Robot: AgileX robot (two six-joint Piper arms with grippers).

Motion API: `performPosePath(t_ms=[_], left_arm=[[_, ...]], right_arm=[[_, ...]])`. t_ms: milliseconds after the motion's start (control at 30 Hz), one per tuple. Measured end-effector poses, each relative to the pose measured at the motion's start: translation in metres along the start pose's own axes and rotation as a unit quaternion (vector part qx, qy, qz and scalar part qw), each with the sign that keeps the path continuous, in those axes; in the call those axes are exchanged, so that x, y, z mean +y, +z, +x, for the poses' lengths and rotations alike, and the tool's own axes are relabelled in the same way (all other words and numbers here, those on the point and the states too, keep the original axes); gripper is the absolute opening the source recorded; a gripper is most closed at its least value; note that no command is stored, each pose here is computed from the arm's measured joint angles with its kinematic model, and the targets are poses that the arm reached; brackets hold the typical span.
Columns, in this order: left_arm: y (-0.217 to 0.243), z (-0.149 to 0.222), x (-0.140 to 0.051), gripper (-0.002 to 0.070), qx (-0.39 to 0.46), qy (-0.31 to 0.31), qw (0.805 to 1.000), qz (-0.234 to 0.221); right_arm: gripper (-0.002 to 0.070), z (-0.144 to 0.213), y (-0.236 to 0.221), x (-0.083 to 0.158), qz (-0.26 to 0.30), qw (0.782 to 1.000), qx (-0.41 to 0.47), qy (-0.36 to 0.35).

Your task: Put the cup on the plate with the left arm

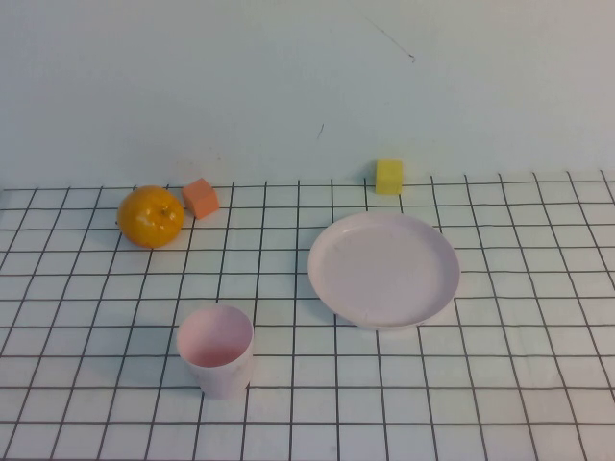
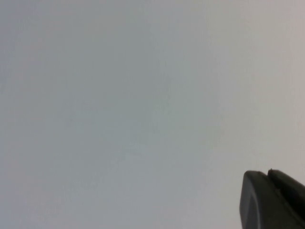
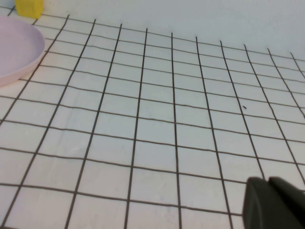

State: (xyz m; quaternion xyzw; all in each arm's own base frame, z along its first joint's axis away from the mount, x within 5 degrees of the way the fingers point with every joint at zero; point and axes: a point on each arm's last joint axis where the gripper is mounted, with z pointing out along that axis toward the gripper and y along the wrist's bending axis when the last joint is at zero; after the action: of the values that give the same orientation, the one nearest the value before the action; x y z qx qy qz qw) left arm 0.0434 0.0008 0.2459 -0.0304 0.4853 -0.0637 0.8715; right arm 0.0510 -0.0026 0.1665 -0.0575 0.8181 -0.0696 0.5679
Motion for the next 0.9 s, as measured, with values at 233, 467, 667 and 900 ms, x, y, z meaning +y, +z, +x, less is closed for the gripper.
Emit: performPosePath(t_ms=[233, 467, 667, 900], left_arm=[[0.009, -0.013, -0.005, -0.0002, 0.185, -0.067, 0.980, -0.017], [0.038, -0.059, -0.012, -0.0002, 0.338, -0.023, 0.940, -0.028], [0.077, -0.062, -0.026, -0.0002, 0.482, 0.005, 0.875, 0.039], [0.132, -0.021, -0.033, 0.0039, 0.635, -0.022, 0.768, 0.078]], right_arm=[[-0.0002, 0.000, 0.000, 0.000, 0.000, 1.000, 0.000, 0.000], [-0.0002, 0.000, 0.000, 0.000, 0.000, 1.000, 0.000, 0.000], [-0.0002, 0.000, 0.000, 0.000, 0.000, 1.000, 0.000, 0.000], [-0.0002, 0.000, 0.000, 0.000, 0.000, 1.000, 0.000, 0.000]])
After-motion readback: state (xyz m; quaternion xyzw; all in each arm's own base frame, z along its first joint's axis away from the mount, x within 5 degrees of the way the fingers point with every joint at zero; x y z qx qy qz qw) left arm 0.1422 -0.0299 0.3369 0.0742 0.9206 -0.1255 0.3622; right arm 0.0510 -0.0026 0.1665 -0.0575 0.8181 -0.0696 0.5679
